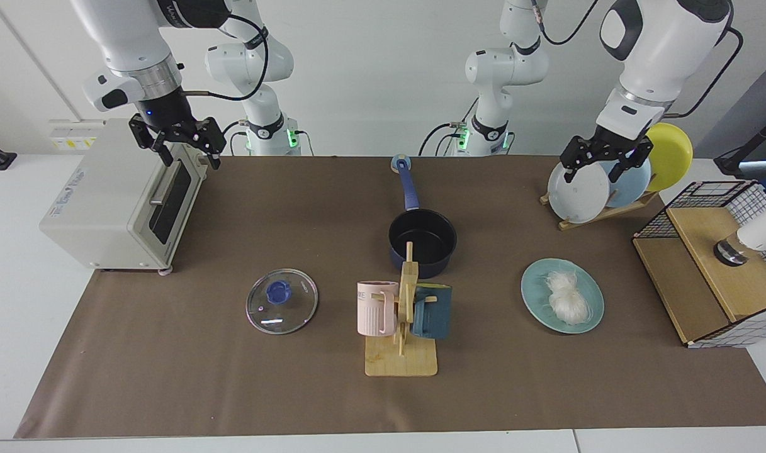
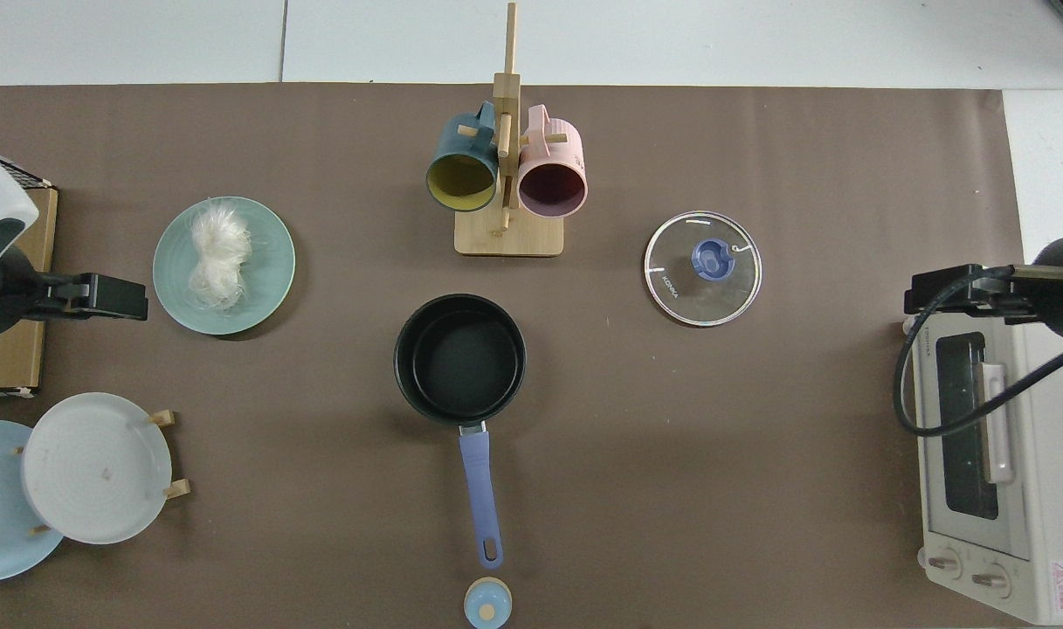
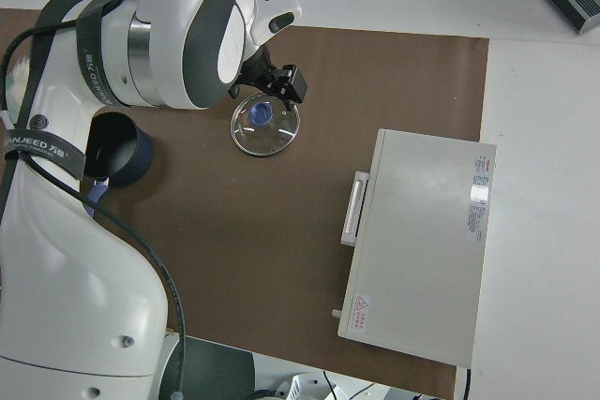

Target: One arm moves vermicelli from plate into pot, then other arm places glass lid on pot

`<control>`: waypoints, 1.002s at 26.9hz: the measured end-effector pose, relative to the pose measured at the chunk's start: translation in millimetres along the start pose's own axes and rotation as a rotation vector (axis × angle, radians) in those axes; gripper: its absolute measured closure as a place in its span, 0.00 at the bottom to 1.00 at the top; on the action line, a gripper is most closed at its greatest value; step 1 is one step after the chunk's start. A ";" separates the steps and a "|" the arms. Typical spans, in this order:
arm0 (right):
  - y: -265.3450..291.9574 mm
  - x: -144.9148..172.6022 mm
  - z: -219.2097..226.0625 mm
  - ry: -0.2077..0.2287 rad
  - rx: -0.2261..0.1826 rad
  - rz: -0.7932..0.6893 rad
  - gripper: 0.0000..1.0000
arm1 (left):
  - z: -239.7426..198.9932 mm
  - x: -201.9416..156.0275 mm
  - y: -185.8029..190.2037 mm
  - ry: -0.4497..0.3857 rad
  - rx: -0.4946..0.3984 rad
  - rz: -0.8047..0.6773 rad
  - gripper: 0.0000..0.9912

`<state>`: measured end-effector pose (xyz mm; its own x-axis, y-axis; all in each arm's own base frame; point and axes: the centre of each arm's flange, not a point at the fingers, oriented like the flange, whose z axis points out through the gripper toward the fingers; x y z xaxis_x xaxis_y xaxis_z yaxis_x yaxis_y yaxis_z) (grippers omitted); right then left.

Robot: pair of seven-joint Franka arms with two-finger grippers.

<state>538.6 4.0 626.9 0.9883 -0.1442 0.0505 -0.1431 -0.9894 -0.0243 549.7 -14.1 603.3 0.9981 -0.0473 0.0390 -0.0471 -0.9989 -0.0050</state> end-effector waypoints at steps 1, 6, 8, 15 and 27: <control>0.0 0.0 0.0 0.000 0.000 0.003 0.00 | 0.0 0.0 0.0 0.000 0.000 0.000 0.00; -0.2 0.0 0.0 0.000 0.000 0.017 0.00 | 0.0 0.0 -1.0 0.000 0.000 -0.001 0.00; -0.2 0.0 0.0 0.000 0.000 0.018 0.00 | 0.0 0.0 -1.5 0.000 0.000 -0.002 0.00; -0.2 0.0 0.0 0.000 0.000 0.018 0.00 | -0.1 -0.1 -2.3 0.000 0.001 -0.003 0.00; -7.0 10.6 17.8 -0.029 -0.006 0.032 0.00 | -7.1 10.9 -10.3 0.096 0.009 -0.015 0.00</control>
<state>551.0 9.7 609.9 0.9843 -0.1754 0.0204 -0.1750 -0.9844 -0.0194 560.8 -4.4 610.9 0.9904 -0.0327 0.1343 -0.0313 -0.9994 -0.0124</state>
